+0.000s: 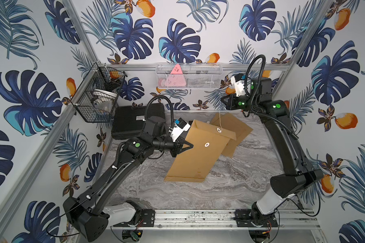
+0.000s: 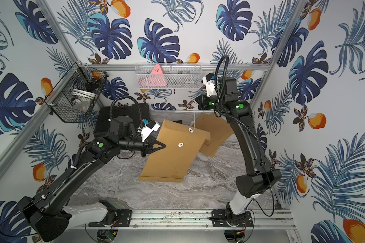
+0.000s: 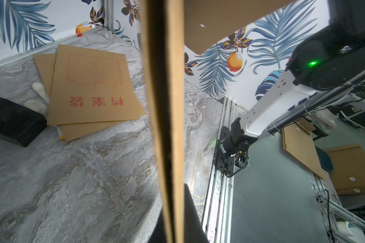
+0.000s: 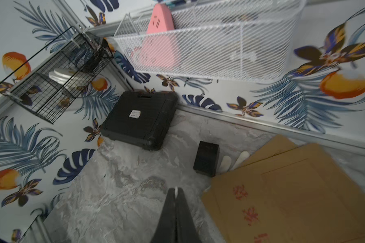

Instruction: Open the file bag

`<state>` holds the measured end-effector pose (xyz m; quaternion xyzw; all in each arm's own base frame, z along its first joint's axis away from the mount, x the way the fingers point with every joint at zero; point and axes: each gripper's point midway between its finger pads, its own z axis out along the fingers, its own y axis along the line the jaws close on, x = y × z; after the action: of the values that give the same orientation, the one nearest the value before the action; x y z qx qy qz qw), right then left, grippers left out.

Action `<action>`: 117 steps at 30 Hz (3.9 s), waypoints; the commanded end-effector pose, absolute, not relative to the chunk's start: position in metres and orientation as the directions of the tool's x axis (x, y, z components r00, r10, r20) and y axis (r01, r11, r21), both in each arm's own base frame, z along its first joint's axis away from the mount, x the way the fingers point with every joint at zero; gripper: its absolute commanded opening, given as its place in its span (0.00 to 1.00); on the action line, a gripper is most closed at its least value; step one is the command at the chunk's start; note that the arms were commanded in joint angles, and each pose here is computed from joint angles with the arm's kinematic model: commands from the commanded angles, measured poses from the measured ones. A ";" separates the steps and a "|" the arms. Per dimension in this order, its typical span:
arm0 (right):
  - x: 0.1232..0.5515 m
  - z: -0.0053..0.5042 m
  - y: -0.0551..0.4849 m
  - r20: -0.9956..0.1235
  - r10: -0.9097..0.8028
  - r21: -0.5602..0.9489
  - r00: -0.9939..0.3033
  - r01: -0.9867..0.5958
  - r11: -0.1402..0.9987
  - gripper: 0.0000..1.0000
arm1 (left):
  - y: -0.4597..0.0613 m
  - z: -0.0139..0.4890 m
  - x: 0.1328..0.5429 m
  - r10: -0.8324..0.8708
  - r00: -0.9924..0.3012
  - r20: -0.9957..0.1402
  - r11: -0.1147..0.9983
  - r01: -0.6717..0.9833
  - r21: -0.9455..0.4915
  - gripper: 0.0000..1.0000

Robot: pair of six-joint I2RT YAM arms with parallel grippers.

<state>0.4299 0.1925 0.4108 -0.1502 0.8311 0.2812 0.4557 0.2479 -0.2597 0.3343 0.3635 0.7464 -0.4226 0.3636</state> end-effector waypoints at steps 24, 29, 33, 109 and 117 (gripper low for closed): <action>0.476 0.341 0.168 -0.697 0.136 0.421 -0.704 -0.248 0.873 1.00 | -0.249 0.385 0.241 0.037 -0.408 -0.912 0.399 0.843 -0.361 0.00; 0.478 0.334 0.122 -0.668 0.266 0.492 -0.695 -0.144 0.859 1.00 | -0.240 0.406 0.240 -0.004 -0.357 -0.934 0.442 0.837 -0.322 0.00; 0.473 0.342 0.078 -0.666 0.437 0.586 -0.605 -0.062 0.808 1.00 | -0.216 0.417 0.256 -0.031 -0.303 -0.952 0.602 0.755 -0.260 0.00; 0.234 0.593 0.218 -0.949 0.312 0.078 -0.048 -0.993 0.084 0.24 | -0.227 0.510 0.204 -0.011 -0.134 -0.991 0.387 0.913 -0.128 0.00; 0.249 0.583 0.217 -0.953 0.284 0.156 -0.105 -0.974 0.165 0.03 | -0.225 0.500 0.215 -0.014 -0.164 -0.986 0.428 0.890 -0.154 0.00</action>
<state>0.2449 0.2183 0.5858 -0.3536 0.4855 0.5618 0.5688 0.2096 -0.2266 0.4953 0.3530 0.6449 -0.4130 0.5376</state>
